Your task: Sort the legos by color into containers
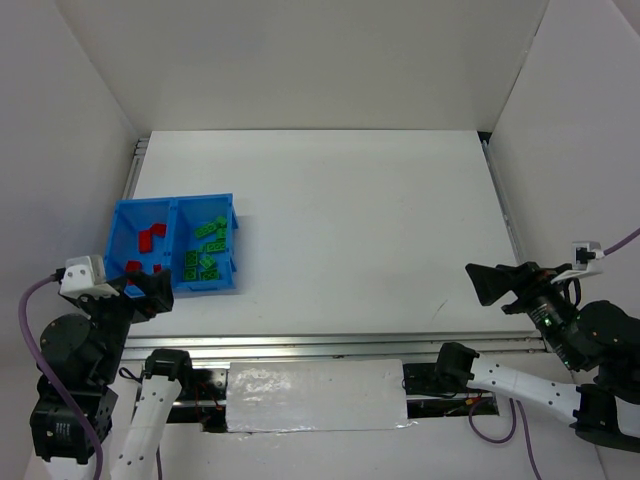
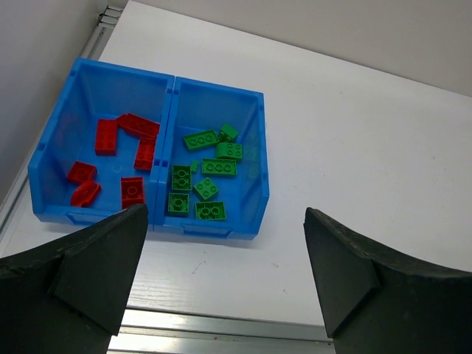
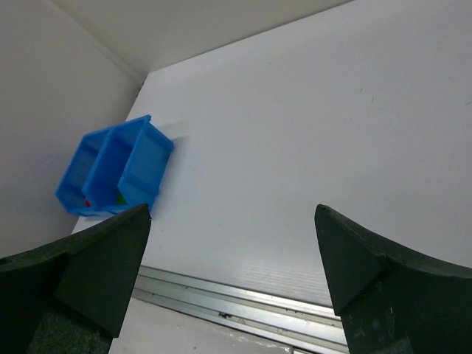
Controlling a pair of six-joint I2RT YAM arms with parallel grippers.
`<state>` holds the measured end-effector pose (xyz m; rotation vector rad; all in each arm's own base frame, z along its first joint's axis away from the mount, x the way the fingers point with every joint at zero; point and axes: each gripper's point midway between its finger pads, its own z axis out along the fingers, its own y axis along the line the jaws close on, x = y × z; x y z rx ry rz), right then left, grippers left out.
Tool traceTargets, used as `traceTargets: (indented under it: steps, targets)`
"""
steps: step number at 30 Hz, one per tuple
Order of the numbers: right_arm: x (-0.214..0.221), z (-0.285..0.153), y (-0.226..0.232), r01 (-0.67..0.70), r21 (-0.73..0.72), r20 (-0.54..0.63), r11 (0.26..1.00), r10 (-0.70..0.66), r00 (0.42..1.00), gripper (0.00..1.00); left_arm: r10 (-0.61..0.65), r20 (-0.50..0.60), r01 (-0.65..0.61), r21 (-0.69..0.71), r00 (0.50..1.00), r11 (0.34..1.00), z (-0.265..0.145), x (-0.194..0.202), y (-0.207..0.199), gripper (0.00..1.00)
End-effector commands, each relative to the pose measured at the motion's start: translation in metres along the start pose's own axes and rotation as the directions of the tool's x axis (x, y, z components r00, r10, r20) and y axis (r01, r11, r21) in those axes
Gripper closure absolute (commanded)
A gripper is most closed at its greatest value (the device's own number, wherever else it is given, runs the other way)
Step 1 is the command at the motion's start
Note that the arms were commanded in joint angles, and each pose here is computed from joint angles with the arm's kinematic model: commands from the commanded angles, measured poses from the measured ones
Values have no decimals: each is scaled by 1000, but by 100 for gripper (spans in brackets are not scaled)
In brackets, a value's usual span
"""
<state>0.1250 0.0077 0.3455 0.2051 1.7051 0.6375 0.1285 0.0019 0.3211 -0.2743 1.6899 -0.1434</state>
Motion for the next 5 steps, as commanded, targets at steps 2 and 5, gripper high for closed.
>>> traceTargets:
  steps: [2,5]
  targets:
    - [-7,3,3,-30,1,36,1000,30,999,0,-15,31,15,7,999,1000,1,-7,-2,0]
    - [-6,4,4,-25,6,35,1000,25,999,0,-17,31,16,8,999,1000,1,-7,-2,1]
